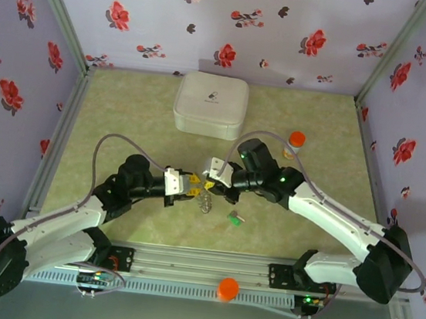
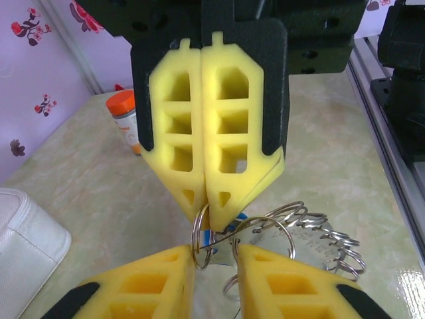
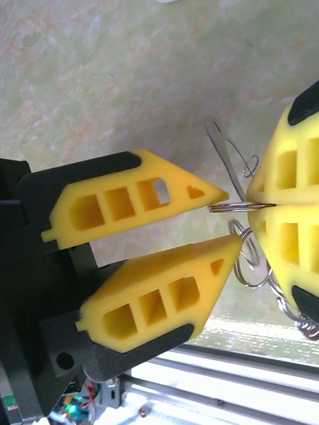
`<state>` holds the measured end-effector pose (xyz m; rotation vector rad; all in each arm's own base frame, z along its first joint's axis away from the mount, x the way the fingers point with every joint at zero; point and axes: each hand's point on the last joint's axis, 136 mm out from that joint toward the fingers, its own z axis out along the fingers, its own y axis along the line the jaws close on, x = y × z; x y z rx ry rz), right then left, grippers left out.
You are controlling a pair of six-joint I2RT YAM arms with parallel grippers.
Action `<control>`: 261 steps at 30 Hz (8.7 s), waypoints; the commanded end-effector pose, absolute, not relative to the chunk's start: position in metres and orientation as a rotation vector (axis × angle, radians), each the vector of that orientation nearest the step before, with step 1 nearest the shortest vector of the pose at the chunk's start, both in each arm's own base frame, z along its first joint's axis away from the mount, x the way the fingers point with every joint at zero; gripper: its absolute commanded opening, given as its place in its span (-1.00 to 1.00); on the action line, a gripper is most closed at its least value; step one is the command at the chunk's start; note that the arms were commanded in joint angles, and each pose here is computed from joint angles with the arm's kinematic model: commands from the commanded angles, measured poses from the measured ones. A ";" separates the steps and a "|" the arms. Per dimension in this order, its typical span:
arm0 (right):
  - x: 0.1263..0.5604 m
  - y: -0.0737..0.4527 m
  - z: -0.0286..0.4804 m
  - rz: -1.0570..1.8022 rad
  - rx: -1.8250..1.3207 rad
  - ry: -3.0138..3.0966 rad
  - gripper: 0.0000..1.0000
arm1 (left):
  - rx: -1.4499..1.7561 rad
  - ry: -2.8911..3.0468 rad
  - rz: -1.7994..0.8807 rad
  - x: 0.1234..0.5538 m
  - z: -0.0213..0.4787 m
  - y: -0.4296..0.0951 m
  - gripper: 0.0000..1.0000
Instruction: Put the keys on the keyring
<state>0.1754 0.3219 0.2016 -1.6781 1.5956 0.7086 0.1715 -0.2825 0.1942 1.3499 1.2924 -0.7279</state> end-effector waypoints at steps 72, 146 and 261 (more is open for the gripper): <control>0.218 0.300 0.265 0.824 -0.834 1.660 -0.13 | 1.042 1.110 -0.754 0.202 0.235 -0.284 -1.00; 0.232 0.286 0.235 0.824 -0.854 1.968 -0.20 | 1.063 1.144 -0.805 0.205 0.240 -0.297 -1.00; 0.195 0.309 0.236 0.922 -1.322 1.668 -0.37 | 1.142 1.163 -1.021 0.180 0.232 -0.302 -1.00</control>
